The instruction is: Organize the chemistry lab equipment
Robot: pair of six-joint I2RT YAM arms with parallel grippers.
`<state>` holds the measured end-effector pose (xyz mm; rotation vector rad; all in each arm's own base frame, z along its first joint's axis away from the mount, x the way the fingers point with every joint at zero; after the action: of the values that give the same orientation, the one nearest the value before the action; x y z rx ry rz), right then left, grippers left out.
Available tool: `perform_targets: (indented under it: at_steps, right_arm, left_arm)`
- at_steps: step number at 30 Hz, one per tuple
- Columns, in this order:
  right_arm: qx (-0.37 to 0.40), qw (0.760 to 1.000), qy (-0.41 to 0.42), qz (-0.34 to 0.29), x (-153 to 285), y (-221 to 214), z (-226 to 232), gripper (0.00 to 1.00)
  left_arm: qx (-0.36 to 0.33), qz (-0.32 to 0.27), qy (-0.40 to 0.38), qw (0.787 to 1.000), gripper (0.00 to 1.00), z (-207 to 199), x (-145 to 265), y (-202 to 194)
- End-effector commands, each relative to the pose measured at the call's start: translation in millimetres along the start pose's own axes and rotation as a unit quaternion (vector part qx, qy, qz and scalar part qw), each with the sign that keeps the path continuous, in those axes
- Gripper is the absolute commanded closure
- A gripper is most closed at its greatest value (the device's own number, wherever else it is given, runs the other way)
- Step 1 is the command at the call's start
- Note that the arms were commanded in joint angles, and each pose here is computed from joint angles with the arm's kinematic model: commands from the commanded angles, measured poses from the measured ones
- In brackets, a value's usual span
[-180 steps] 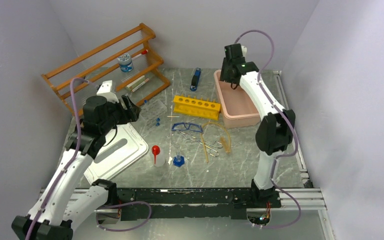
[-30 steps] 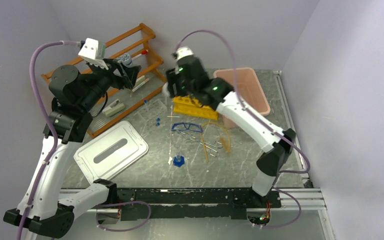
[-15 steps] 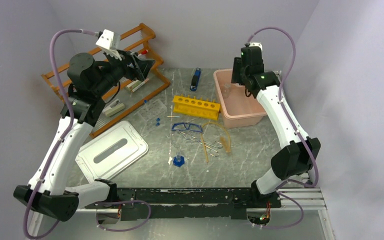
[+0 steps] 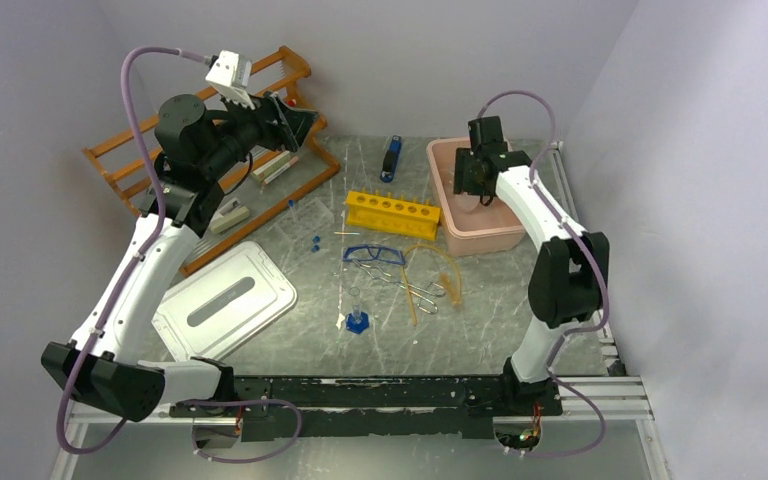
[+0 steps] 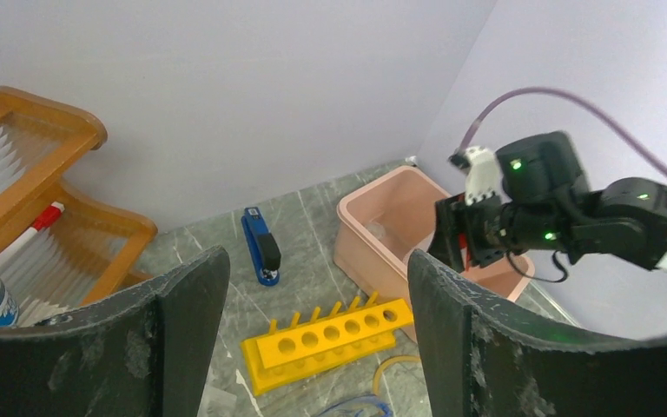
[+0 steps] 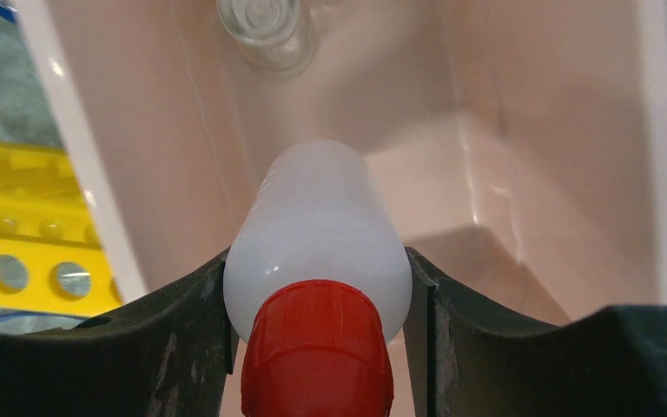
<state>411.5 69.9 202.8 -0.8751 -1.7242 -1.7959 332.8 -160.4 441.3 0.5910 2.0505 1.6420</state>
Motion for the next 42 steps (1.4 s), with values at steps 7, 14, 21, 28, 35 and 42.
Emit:
perform_targets:
  at_steps: [7, 14, 21, 28, 35, 42]
  right_arm:
    - [0.011, 0.996, 0.050, 0.070, -45, -13, 13, 0.53]
    - [0.038, 0.994, 0.038, 0.091, -63, -19, 5, 0.50]
    - [0.047, 0.991, 0.056, 0.110, -72, -27, 6, 0.44]
    - [0.041, 0.991, 0.046, 0.118, -82, -30, 7, 0.34]
    - [0.024, 0.993, 0.061, 0.096, -62, -16, 9, 0.18]
    - [0.008, 0.997, 0.067, 0.039, -18, 12, 5, 0.14]
  left_arm:
    - [-0.007, -0.037, 0.002, 0.999, 0.21, -1, -7, 17]
    - [0.000, -0.025, 0.007, 1.000, 0.22, 5, -19, 10]
    - [0.001, -0.021, 0.010, 1.000, 0.22, 7, -24, 7]
    - [-0.001, -0.014, 0.019, 1.000, 0.22, 11, -27, 4]
    - [-0.013, -0.014, 0.026, 0.999, 0.22, 13, -25, 5]
    - [-0.015, -0.016, 0.029, 0.999, 0.21, 13, -23, 7]
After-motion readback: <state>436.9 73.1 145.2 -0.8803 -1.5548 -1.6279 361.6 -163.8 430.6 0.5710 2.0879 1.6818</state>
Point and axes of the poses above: each gripper's point midway between its finger pads, its own x axis back along the fingers, its own z axis along the line the jaws close on, y = z × x, the point moved 5 cm from there along x, back along the fingers, and after that the axes turned 3 degrees about -x, right-handed, at the moved point
